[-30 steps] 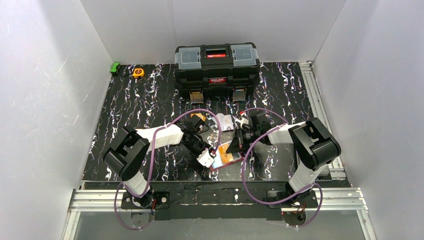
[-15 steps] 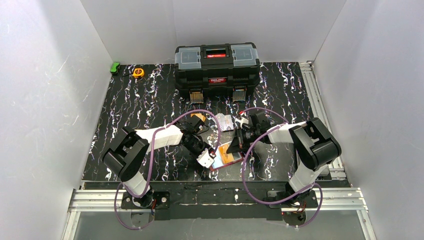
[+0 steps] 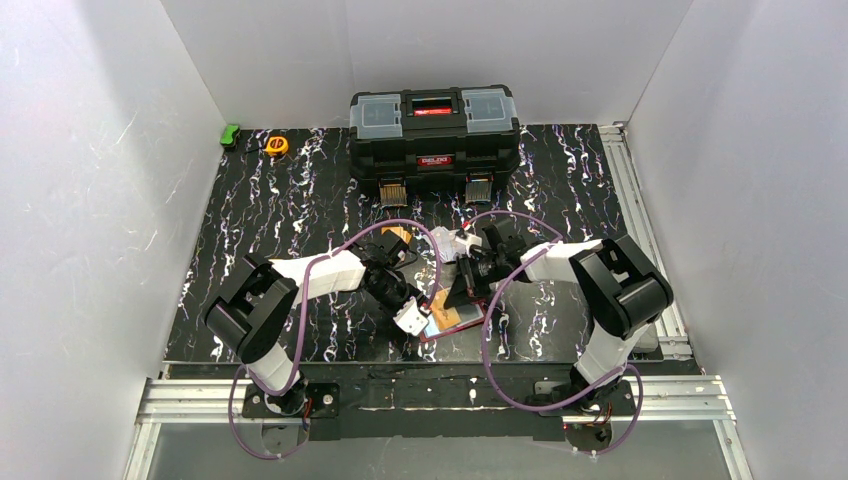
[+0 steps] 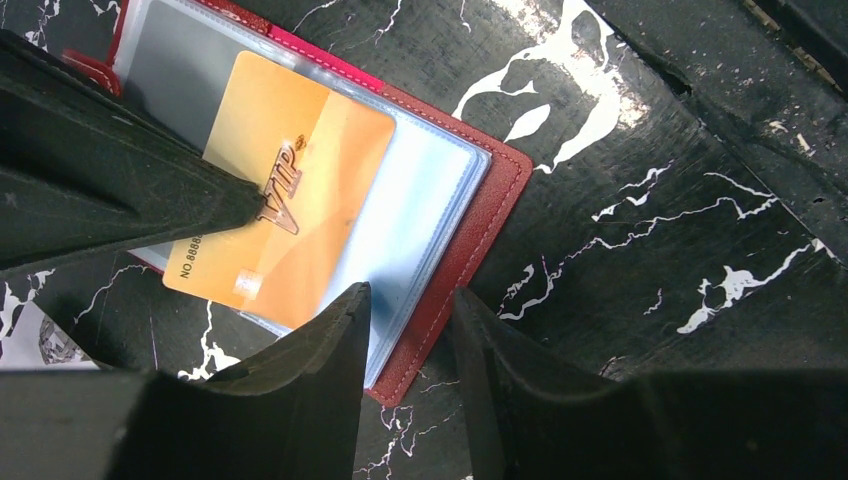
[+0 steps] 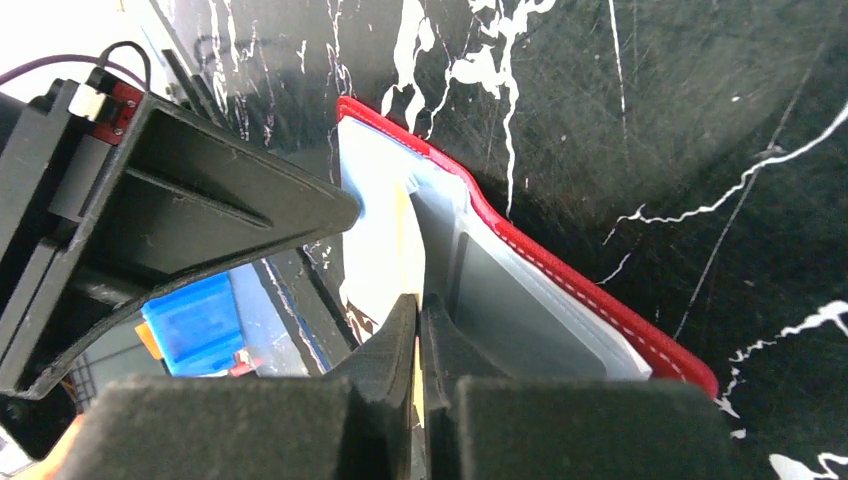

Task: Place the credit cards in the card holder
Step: Insert the credit card into the card holder.

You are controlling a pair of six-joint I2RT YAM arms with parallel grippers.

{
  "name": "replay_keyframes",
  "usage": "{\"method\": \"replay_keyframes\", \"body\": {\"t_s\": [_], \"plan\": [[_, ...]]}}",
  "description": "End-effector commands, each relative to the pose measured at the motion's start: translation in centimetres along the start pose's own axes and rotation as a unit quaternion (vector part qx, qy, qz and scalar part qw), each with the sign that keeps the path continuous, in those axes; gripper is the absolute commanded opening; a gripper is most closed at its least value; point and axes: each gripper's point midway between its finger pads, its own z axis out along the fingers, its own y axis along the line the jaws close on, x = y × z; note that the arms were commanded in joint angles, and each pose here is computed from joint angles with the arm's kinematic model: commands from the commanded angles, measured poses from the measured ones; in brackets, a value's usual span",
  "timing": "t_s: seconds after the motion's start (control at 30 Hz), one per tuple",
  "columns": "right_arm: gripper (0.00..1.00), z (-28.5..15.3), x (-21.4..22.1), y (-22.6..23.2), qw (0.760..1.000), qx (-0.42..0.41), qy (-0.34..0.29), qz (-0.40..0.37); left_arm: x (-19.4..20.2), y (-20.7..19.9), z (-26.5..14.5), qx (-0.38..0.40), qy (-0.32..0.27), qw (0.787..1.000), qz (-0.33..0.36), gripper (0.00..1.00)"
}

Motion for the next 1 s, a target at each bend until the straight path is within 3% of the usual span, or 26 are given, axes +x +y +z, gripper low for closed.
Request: {"method": "replay_keyframes", "body": {"t_s": [0.0,0.1,0.23,0.3,0.37,0.6,0.97], "plan": [[0.09,0.4,1.3,-1.3,0.998,0.049,0.026,-0.005,1.7,-1.7,0.5,0.022,0.034,0.999,-0.008,0.35],[0.13,0.3,1.4,-1.5,0.997,0.065,0.031,-0.011,1.6,-1.6,0.5,0.021,0.034,0.999,-0.008,0.35],[0.31,0.0,0.7,-1.5,0.995,0.095,0.027,-0.025,1.6,-1.5,0.5,0.019,0.034,0.999,-0.008,0.35],[0.48,-0.4,0.3,-1.2,0.993,0.109,0.016,-0.036,1.6,-1.6,0.5,0.019,0.034,0.999,-0.008,0.35],[0.53,-0.7,0.0,-0.8,0.992,0.119,0.0,-0.047,1.5,-1.6,0.5,0.019,0.033,0.999,-0.009,0.35],[0.59,-0.7,0.5,0.3,0.988,0.14,-0.002,-0.064,1.4,-1.9,0.5,0.019,0.032,0.999,-0.01,0.35],[0.59,-1.2,1.2,0.4,0.983,0.168,0.0,-0.077,1.3,-2.3,0.6,0.02,0.029,0.999,-0.013,0.34]]}}
